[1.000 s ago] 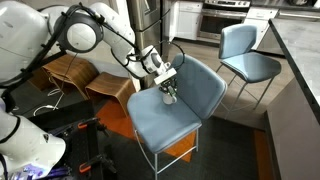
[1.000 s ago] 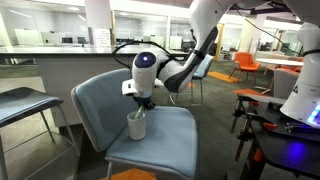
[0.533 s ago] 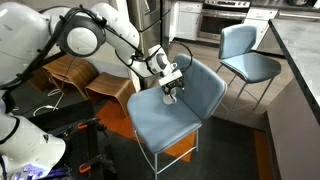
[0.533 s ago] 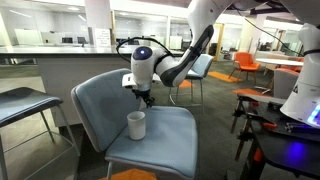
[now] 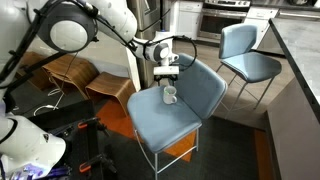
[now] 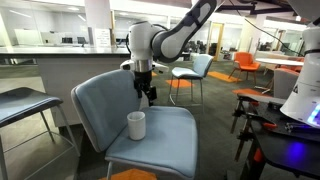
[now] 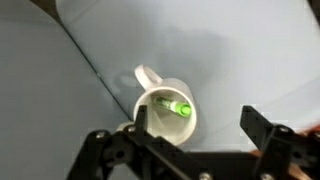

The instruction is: Pick up the pen from the sitting base of the chair and put it in the mug cup.

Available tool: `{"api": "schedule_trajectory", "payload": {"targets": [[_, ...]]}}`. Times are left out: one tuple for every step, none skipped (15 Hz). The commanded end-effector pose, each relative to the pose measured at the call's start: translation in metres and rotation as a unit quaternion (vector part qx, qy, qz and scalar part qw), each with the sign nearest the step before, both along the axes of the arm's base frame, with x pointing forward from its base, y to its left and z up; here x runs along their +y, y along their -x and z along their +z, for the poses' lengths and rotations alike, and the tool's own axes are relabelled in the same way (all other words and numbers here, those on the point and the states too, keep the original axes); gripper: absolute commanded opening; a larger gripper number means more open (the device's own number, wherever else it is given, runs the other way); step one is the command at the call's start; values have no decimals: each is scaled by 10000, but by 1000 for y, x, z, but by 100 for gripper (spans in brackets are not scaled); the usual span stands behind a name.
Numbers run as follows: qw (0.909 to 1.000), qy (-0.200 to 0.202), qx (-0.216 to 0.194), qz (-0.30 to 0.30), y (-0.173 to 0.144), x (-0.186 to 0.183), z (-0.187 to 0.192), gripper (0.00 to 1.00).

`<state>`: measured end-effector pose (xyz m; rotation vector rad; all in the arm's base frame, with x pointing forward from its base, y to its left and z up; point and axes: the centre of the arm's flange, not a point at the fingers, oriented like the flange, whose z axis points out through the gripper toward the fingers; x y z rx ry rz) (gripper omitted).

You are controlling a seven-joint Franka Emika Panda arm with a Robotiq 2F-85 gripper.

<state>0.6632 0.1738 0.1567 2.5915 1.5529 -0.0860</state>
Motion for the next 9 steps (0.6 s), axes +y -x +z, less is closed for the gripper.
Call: {"api": "schedule_trajectory", "payload": {"targets": [[9970, -645, 210, -372, 30, 1, 38, 100], [9962, -723, 205, -440, 36, 1, 45, 100], [9955, -776, 208, -511, 39, 2, 50, 100], [9952, -784, 187, -557, 43, 0, 55, 100], [9950, -799, 173, -569, 47, -1, 59, 100], [9951, -790, 118, -585, 51, -2, 63, 100], [9953, -767, 87, -590, 54, -3, 66, 100], [9953, -772, 79, -579, 56, -4, 69, 100], [9952, -785, 57, -587, 59, -4, 70, 100]]}}
